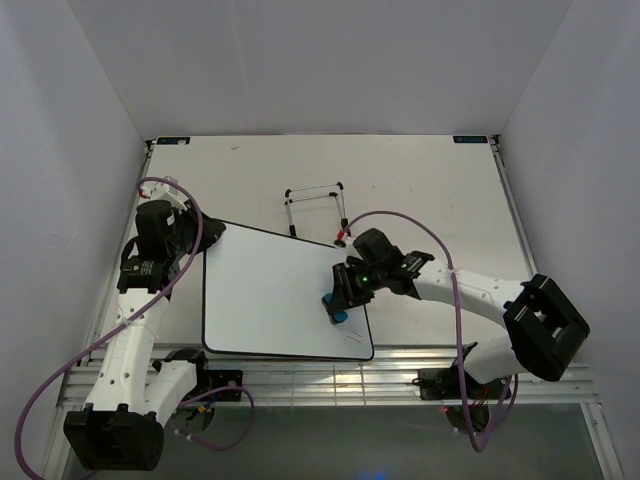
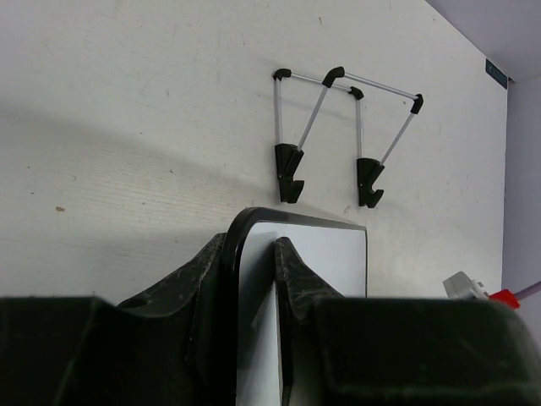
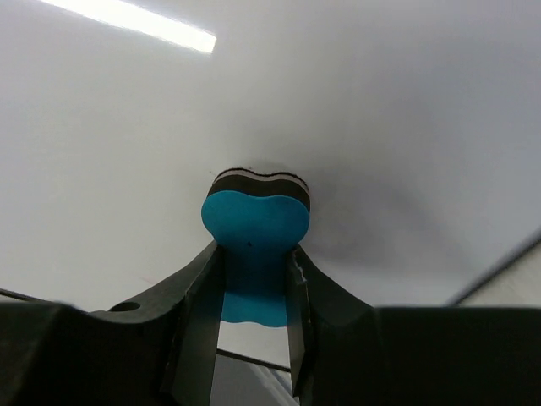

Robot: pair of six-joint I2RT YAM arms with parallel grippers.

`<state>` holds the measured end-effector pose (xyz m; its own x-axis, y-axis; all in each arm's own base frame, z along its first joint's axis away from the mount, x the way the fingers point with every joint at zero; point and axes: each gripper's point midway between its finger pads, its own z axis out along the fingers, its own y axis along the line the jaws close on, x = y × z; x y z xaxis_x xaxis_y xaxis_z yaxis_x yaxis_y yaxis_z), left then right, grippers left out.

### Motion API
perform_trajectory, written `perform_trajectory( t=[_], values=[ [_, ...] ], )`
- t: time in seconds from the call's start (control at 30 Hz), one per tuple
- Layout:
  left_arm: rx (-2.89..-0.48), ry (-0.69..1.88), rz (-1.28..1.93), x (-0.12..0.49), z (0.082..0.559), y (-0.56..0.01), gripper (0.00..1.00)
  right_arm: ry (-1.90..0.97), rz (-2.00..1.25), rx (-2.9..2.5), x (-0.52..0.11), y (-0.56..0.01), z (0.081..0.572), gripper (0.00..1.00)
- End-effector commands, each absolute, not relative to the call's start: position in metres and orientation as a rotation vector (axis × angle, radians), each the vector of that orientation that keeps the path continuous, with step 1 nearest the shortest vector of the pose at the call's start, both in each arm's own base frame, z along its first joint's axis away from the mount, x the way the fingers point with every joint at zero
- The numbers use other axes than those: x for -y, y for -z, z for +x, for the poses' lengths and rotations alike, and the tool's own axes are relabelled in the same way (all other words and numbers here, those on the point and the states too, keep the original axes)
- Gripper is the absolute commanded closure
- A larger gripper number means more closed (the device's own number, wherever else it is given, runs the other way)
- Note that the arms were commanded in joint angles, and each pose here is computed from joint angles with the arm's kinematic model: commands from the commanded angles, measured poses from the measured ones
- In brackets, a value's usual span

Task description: Erase the whiteboard

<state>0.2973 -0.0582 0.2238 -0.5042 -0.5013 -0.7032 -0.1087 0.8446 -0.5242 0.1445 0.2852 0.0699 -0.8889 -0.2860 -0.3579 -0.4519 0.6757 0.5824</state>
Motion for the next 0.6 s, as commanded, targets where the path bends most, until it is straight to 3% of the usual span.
perform_trajectory(
  t=[0.0, 0.17, 0.43, 0.57],
  values=[
    [-2.095, 0.333, -0.461, 0.034, 0.295, -0.205, 1.00, -1.252, -0.803, -2.483, -0.345, -0.120, 0.137, 0.92],
    [-2.091, 0.324, -0.462, 0.033, 0.295, -0.205, 1.00, -1.167, -0.818, -2.537, -0.342, -0.100, 0.147, 0.92],
    [-2.092, 0.322, -0.464, 0.033, 0.293, -0.204, 1.00, -0.706, -0.489, -2.876, -0.218, 0.004, 0.147, 0.92],
    [-2.092, 0.324, -0.464, 0.033, 0.295, -0.204, 1.00, -0.710, -0.517, -2.861, -0.211, -0.002, 0.134, 0.92]
  ],
)
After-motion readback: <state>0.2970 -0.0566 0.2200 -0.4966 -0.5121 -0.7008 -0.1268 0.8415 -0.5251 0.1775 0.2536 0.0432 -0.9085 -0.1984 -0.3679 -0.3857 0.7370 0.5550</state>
